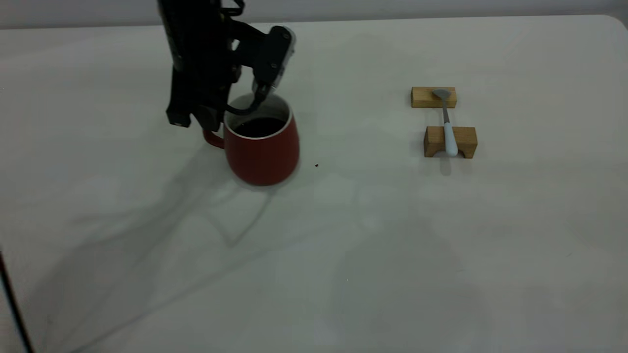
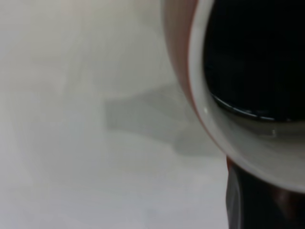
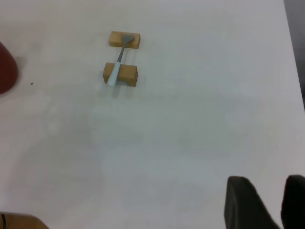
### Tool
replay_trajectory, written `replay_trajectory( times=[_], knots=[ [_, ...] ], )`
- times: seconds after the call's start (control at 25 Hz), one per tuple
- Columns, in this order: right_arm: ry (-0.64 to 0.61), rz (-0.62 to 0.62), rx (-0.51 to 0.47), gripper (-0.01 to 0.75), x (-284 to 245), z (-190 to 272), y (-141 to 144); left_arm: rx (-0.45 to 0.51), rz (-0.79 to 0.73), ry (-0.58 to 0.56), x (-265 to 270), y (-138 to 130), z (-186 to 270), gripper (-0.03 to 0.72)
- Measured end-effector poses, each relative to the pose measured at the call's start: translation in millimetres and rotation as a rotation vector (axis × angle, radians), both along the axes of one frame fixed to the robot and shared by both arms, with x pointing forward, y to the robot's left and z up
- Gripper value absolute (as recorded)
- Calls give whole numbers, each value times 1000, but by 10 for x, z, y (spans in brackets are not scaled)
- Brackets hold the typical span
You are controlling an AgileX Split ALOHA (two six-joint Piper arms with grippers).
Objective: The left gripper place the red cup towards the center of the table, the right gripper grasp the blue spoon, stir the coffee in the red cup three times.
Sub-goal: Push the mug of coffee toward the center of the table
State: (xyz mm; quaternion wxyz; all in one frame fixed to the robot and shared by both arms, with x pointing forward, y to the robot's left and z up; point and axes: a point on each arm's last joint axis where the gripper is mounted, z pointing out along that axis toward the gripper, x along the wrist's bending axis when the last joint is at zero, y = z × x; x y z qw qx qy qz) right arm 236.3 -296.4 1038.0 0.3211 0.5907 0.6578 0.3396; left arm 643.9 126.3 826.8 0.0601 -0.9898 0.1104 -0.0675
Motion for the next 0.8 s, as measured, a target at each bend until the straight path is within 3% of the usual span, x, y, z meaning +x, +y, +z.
replay_trajectory(
  times=[0.24,0.6,0.8],
  knots=[
    [0,0,0,237,0,0,0,-18,11,12,-28,-47,-3,253],
    [0,0,0,237,0,0,0,-13,41,38,-57,-40,59,475],
    [0,0,0,237,0,0,0,-27,191,4,-36,-36,570,553]
  ],
)
